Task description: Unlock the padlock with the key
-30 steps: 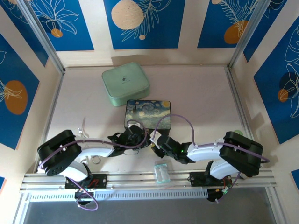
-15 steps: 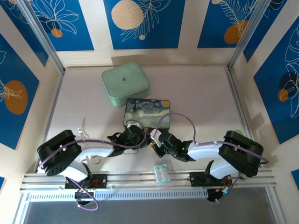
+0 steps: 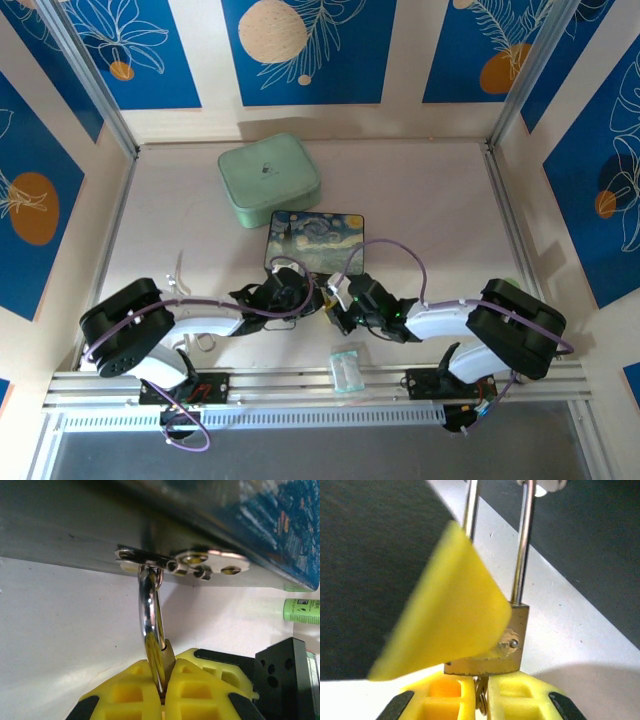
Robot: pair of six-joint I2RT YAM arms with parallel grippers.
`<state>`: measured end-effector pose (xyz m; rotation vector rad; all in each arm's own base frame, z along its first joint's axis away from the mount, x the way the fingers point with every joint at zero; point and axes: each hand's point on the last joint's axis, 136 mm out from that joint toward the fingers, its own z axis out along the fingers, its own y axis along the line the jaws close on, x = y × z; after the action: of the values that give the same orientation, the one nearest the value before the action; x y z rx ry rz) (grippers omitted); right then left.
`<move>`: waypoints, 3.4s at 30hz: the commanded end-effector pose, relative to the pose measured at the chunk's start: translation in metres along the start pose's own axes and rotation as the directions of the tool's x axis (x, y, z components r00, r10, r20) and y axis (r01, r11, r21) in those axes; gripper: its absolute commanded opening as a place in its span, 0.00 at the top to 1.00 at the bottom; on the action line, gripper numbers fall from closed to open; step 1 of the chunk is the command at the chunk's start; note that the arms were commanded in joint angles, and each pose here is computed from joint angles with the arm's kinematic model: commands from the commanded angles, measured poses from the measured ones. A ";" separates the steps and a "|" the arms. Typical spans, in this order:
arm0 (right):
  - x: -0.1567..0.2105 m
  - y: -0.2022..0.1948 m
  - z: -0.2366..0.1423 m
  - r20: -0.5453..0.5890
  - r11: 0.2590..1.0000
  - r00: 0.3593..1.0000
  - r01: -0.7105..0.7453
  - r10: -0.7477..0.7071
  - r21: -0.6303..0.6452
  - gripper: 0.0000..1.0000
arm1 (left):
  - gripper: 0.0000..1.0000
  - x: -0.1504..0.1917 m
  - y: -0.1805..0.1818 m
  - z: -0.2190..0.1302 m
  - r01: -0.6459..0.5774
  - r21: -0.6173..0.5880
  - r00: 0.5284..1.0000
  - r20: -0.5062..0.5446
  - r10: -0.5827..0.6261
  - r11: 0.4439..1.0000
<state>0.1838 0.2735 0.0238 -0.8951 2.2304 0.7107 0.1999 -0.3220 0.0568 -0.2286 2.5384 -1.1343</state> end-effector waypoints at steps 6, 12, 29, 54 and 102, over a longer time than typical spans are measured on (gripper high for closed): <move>-0.014 -0.021 -0.018 0.081 0.978 0.975 -0.205 0.209 -0.044 0.81 | 1.00 0.009 0.016 -0.001 -0.028 -0.032 0.999 -0.028 0.027 0.999; -0.014 -0.036 -0.028 0.100 0.950 0.945 -0.307 0.311 -0.052 0.71 | 1.00 0.010 0.013 -0.001 -0.013 -0.005 0.999 -0.030 0.012 1.000; -0.013 -0.042 -0.035 0.097 0.946 0.943 -0.322 0.318 0.028 0.45 | 1.00 0.010 0.024 0.002 -0.008 -0.051 1.000 -0.025 0.007 0.999; -0.024 -0.056 -0.054 0.171 0.901 0.907 -0.410 0.385 0.142 0.40 | 0.67 0.009 0.074 0.017 -0.210 -0.421 0.977 -0.048 0.209 0.882; -0.015 -0.025 -0.060 0.156 0.881 0.867 -0.463 0.472 -0.092 0.01 | 0.73 0.008 0.076 -0.022 -0.414 -0.726 0.858 -0.111 0.501 0.549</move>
<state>0.1964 0.2159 0.0618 -0.2707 2.3063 0.9277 0.1885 -0.2808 0.0190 0.1597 2.5646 -0.0174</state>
